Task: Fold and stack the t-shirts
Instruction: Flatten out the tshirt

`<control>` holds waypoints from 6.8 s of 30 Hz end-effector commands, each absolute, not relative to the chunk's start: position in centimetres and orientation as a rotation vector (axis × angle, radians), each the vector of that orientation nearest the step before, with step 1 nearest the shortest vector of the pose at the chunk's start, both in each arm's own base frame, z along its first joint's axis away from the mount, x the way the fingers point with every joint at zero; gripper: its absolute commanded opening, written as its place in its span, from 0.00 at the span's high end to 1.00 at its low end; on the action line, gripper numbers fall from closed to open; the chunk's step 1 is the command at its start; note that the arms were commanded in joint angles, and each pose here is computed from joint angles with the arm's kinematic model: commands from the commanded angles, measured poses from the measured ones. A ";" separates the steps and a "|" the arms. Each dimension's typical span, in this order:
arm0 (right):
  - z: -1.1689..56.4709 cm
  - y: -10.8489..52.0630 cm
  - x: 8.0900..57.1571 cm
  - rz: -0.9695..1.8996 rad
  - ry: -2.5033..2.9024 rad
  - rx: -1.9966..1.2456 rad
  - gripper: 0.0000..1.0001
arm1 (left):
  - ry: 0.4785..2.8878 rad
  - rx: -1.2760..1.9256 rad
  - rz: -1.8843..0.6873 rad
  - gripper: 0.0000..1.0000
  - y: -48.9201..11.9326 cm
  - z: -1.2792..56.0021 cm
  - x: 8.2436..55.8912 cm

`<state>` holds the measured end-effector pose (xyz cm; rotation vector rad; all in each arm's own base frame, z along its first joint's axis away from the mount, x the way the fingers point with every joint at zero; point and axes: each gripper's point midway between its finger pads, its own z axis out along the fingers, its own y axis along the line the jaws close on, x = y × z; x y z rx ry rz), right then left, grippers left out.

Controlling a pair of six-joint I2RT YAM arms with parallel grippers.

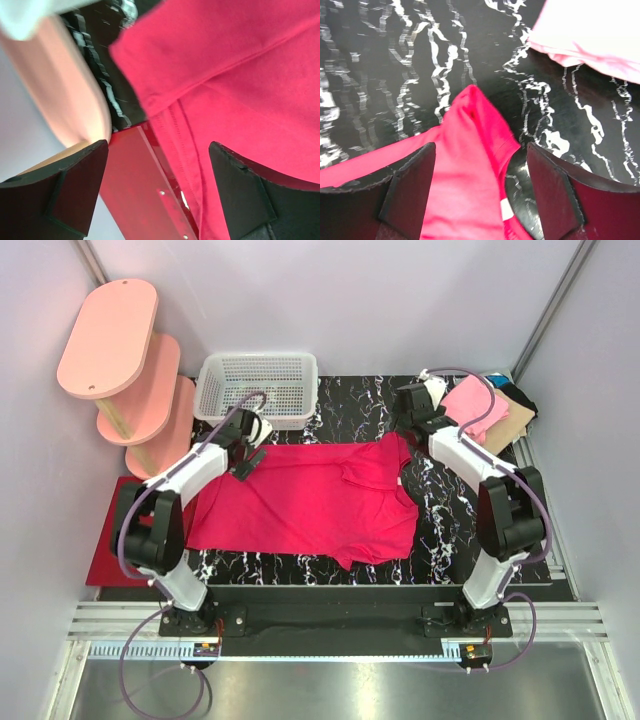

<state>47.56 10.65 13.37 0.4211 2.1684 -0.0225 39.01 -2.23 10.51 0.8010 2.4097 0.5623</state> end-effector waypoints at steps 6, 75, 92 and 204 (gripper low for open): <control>12.8 12.5 44.8 0.178 2.231 0.464 0.25 | 2.435 0.769 0.591 0.17 -1.0 7.8 42.9; 4.2 14.0 43.7 0.209 2.423 0.517 0.74 | 2.564 0.838 0.587 1.00 1.0 3.6 41.6; 4.6 11.6 42.1 0.116 2.414 0.561 0.94 | 2.518 0.809 0.571 1.00 1.3 6.3 41.1; 2.0 16.6 16.3 0.339 3.077 0.170 0.36 | 2.723 1.147 0.506 0.59 -2.8 1.0 25.0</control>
